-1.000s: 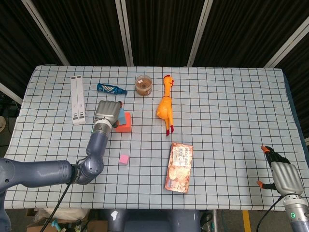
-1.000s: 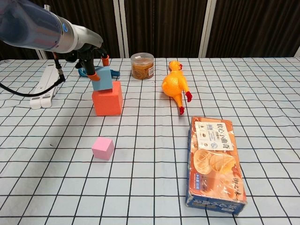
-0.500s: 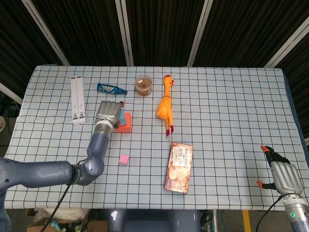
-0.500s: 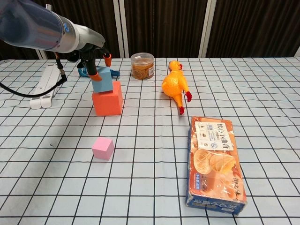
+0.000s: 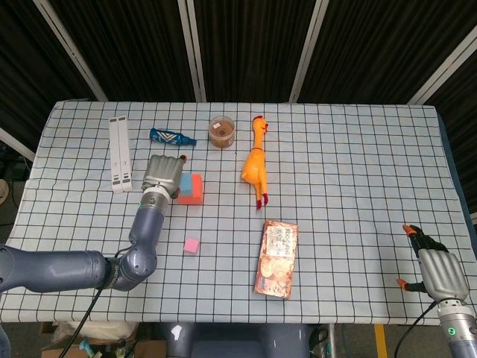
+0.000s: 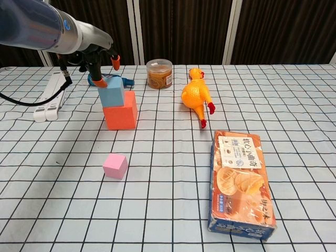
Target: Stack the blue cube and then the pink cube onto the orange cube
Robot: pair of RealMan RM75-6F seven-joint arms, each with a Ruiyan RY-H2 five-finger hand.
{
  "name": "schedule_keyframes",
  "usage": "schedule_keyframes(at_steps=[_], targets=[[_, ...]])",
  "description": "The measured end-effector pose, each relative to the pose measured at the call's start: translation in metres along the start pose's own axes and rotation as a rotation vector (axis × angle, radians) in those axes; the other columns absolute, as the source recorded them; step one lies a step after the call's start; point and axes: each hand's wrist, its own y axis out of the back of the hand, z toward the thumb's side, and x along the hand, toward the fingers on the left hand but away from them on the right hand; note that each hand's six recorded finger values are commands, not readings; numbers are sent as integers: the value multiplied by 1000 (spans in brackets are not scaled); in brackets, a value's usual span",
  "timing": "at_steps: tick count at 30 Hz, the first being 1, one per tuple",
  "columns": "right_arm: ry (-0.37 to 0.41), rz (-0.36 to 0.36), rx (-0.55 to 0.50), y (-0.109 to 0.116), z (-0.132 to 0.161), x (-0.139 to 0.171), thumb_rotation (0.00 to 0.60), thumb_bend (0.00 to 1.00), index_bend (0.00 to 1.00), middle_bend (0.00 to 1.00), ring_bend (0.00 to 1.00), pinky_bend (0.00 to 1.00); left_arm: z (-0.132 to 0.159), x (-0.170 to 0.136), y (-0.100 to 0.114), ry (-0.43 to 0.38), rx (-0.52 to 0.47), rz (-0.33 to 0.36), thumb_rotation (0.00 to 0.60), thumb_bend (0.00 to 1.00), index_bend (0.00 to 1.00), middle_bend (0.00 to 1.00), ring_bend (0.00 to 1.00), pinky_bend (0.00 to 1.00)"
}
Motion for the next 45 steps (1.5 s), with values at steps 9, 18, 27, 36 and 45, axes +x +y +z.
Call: schedule_keyframes(at_steps=[9,18,27,36,45], targets=[[10,1,1,0,4,1,600,128,60,91,187,244,-17,-6,-12,23,5,-34,600,382,192,901,722,819],[8,3,-1,0,3,0,600,129,76,91,187,244,-14,-6,-20,22,12,-44,600,382,174,899,723,818],[6,7,-6,-1,2,1,600,129,81,91,187,244,-9,-2,-24,20,10,-43,600,383,194,900,723,819],[1,14,-7,-2,1,-1,600,129,81,91,187,244,0,2,-27,3,9,-34,600,382,251,903,723,820],[0,21,-7,-4,0,-2,600,129,81,91,187,244,3,3,-27,-1,6,-29,600,382,291,904,723,820]])
